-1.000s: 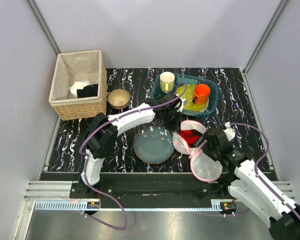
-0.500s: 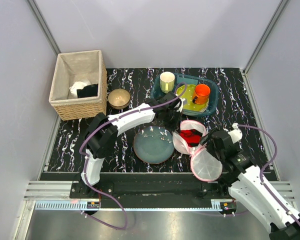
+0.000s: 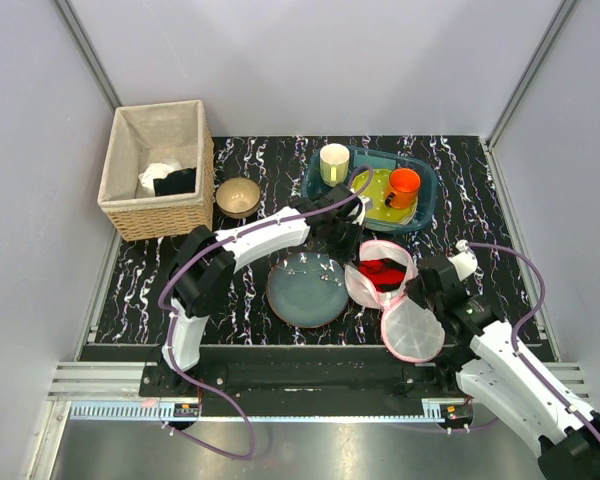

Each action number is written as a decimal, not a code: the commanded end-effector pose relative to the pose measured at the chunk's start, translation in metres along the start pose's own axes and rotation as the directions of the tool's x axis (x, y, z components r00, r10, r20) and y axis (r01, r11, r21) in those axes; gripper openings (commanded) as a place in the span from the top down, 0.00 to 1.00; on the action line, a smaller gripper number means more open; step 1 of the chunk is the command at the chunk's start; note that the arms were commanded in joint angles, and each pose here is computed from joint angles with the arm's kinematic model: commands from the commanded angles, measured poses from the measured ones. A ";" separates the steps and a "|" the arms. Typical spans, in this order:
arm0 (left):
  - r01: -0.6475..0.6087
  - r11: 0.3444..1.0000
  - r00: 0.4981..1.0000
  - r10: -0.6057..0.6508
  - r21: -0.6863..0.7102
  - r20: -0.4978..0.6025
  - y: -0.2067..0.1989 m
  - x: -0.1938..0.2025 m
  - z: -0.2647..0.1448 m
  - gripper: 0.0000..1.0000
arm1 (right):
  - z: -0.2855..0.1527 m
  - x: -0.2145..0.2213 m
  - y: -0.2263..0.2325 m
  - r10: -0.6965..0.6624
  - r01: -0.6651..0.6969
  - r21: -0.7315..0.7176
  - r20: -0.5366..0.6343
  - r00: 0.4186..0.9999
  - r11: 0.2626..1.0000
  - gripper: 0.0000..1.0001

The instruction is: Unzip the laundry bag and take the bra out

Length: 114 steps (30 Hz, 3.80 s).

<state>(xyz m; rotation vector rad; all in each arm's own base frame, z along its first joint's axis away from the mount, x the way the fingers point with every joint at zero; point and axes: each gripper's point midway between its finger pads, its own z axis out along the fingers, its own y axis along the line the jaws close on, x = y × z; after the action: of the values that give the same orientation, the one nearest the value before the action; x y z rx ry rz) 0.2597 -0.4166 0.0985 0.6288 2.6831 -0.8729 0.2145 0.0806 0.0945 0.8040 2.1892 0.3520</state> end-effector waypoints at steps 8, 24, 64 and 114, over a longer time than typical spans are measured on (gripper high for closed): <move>0.014 1.000 0.992 -0.012 -0.017 0.129 0.008 -0.016 -0.046 1.00 | -0.038 -0.061 0.062 -0.114 0.144 -0.184 0.167 0.979 0.972 1.00; 0.043 0.993 0.966 -0.013 -0.110 0.259 0.025 -0.014 -0.083 0.74 | -0.065 -0.084 0.172 -0.268 0.329 -0.474 0.194 0.944 0.817 1.00; 0.017 0.999 0.983 -0.023 0.035 0.183 -0.038 -0.033 -0.042 1.00 | -0.050 -0.047 0.135 -0.271 0.283 -0.460 0.092 0.958 0.842 1.00; 0.482 0.864 0.437 -0.092 -0.147 0.895 0.170 -0.127 -0.454 1.00 | -0.040 -0.041 0.131 -0.269 0.268 -0.434 0.061 0.961 0.860 1.00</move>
<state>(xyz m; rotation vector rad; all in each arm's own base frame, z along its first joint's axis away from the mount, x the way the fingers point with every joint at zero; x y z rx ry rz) 0.3906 -0.1075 0.4123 -0.2480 1.9115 -0.5881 0.2553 0.1493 0.1814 0.2624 2.1452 0.6284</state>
